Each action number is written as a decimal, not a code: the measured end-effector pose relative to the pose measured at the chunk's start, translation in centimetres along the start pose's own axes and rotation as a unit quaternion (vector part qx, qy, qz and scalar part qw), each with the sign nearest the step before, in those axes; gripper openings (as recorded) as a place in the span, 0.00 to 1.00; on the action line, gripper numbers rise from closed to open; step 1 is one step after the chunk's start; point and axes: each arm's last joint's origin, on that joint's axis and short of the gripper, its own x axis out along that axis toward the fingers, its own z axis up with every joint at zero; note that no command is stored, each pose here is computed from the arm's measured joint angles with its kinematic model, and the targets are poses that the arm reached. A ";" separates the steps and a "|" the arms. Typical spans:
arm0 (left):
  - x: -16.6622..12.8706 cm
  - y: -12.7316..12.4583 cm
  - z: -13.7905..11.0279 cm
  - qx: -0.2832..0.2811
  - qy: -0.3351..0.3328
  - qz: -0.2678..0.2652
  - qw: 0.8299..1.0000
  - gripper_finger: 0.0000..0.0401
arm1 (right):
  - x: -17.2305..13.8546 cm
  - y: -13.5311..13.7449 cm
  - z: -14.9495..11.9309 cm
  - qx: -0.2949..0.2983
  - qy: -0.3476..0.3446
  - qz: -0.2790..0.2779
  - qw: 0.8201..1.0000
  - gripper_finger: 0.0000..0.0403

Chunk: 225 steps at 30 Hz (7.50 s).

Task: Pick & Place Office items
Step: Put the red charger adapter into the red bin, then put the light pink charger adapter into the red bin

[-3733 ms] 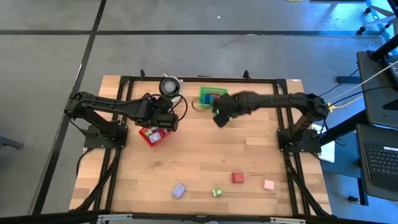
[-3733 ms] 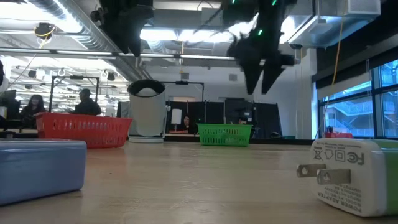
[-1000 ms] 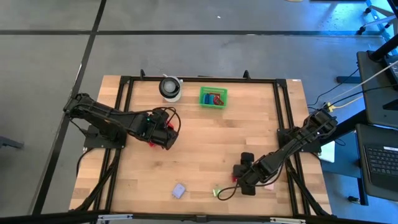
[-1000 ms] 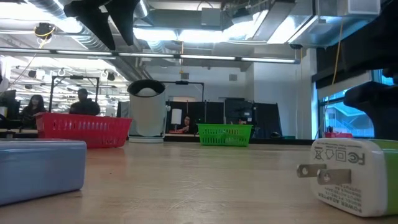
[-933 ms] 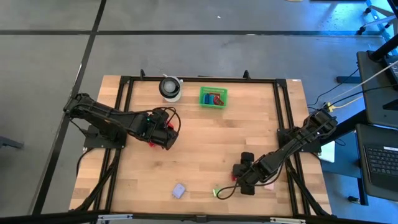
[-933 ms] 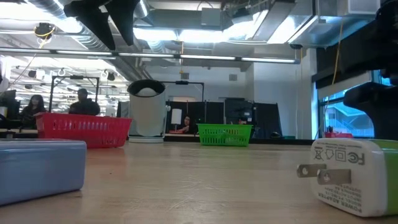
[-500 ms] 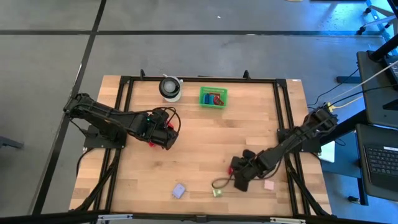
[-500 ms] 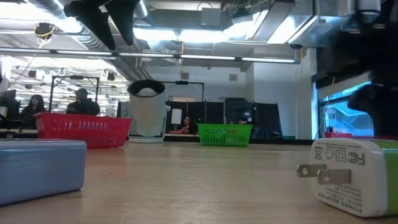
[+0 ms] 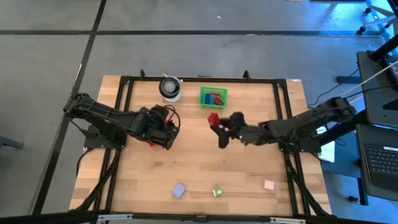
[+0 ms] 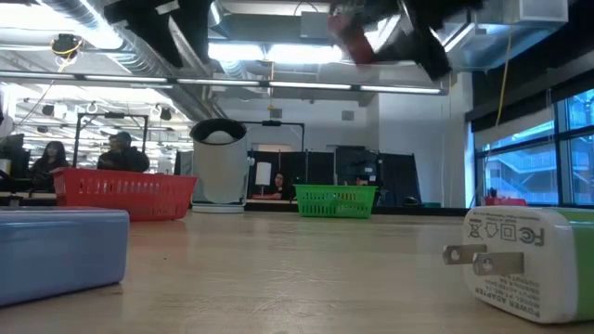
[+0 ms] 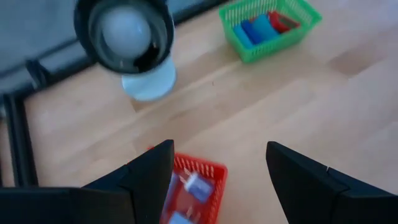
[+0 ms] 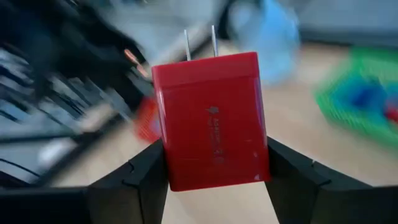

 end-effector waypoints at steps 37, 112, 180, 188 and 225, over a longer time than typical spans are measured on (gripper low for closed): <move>3.0 -7.7 4.1 0.670 -0.231 -0.240 0.664 0.63 | 5.3 -5.7 2.7 0.164 0.281 0.141 0.935 0.56; 13.1 3.9 -4.1 0.433 0.350 -0.099 0.825 0.34 | 4.2 -7.8 0.8 0.009 0.414 0.147 0.898 0.85; 8.5 1.7 3.3 0.399 0.238 -0.063 0.883 0.36 | -9.8 -2.0 -19.3 -0.242 0.701 -0.052 0.669 0.80; 8.6 1.7 3.3 0.399 0.237 -0.063 0.883 0.36 | -9.8 -2.3 -19.3 -0.247 0.700 -0.064 0.667 0.49; 8.4 1.3 3.3 0.314 0.232 -0.054 0.919 0.36 | 5.2 3.0 2.6 -0.192 0.093 -0.185 0.959 0.48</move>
